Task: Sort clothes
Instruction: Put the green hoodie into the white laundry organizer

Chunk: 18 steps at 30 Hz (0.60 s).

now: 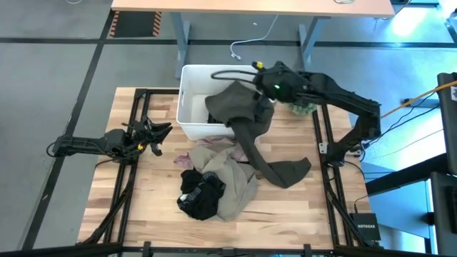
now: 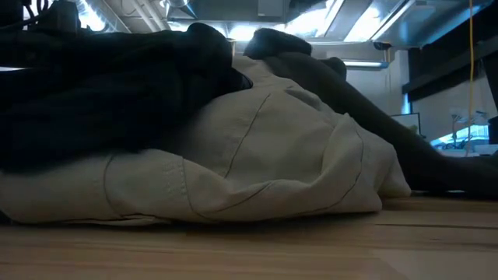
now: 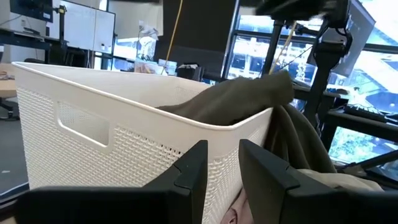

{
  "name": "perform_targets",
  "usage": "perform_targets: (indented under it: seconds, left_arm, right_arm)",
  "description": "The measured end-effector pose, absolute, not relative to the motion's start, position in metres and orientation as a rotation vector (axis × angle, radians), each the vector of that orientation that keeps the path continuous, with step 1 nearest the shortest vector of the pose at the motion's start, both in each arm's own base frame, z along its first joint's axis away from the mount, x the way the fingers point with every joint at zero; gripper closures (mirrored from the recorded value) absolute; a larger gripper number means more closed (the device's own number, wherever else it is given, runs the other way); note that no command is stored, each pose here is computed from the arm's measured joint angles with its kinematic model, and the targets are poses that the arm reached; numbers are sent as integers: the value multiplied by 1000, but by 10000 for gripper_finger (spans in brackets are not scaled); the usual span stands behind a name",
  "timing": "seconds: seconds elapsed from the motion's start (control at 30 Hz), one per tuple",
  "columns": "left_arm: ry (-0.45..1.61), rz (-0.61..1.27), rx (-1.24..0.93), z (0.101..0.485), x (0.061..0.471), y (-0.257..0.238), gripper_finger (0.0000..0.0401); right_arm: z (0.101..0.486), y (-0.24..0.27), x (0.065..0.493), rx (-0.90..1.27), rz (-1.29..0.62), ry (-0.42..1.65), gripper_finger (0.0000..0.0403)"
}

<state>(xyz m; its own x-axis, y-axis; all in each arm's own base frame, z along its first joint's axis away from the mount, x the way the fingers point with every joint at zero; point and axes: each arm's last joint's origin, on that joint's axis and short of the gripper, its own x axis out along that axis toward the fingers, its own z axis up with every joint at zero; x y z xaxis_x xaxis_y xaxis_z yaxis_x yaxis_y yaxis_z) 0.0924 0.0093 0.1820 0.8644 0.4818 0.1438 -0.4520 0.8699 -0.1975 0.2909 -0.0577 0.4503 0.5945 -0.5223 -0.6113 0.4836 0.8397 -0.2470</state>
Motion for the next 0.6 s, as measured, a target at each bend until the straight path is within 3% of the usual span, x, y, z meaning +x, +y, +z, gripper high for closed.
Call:
perform_targets:
  seconds: [0.13,0.27,0.6]
  left_arm:
    - [-194,490,-173,182,92,9,315]
    - [-195,489,-180,182,92,9,315]
    - [-201,487,-201,182,92,9,315]
  right_arm:
    - [448,-17,281,-4,-444,837,168]
    - [421,28,278,-58,-327,1000,167]
    - [291,92,275,-264,-323,1218,166]
